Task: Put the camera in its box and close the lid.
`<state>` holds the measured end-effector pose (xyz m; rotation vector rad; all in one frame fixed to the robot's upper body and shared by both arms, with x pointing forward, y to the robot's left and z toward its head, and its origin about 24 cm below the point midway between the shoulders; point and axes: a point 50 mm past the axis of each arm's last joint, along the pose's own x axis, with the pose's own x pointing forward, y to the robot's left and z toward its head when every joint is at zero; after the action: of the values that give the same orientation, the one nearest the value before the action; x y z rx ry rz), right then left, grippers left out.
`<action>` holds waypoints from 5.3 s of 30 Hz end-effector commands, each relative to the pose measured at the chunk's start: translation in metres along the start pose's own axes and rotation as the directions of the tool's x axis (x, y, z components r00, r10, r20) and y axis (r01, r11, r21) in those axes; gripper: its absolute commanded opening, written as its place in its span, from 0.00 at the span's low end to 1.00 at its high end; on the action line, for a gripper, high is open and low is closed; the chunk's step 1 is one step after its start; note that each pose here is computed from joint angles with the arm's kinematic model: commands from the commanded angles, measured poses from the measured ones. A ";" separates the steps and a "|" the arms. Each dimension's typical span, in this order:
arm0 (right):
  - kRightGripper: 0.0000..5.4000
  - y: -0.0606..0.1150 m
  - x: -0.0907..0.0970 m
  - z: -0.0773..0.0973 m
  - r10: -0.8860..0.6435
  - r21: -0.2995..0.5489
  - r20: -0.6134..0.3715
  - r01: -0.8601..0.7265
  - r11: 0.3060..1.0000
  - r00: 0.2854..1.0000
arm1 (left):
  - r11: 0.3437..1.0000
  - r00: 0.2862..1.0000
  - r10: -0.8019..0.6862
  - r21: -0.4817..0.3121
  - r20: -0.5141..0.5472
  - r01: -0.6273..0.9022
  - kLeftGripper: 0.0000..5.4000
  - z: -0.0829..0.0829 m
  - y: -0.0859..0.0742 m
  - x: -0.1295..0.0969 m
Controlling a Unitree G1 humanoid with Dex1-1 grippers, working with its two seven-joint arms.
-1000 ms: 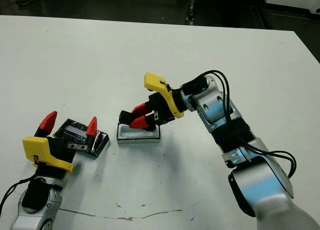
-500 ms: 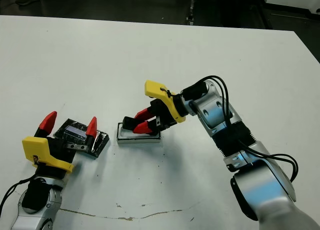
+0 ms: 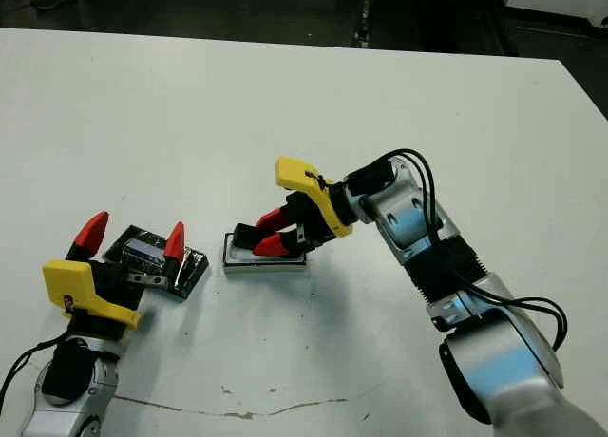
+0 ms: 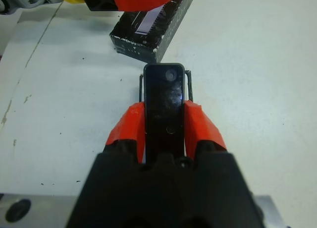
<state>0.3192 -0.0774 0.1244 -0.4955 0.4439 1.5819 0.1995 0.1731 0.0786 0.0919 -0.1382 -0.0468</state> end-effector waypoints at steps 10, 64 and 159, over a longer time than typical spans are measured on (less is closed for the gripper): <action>0.42 0.005 -0.002 -0.016 -0.045 0.010 -0.148 0.047 0.999 0.988 | 1.000 1.000 -0.001 0.006 -0.018 0.001 1.00 -0.003 0.001 -0.002; 0.52 0.116 -0.098 -0.080 -0.908 0.469 0.206 0.778 0.418 0.364 | 0.999 1.000 -0.026 0.026 -0.002 0.026 1.00 0.003 0.011 0.000; 0.00 0.139 -0.054 -0.101 -0.980 0.643 0.119 0.740 0.198 0.158 | -0.334 -0.221 -0.492 -0.052 -0.842 0.941 1.00 0.052 0.038 0.118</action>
<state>0.1893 -0.1837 0.0707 0.1216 -0.0126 0.2767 0.3124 0.1969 0.1545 1.1378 0.6549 -1.6939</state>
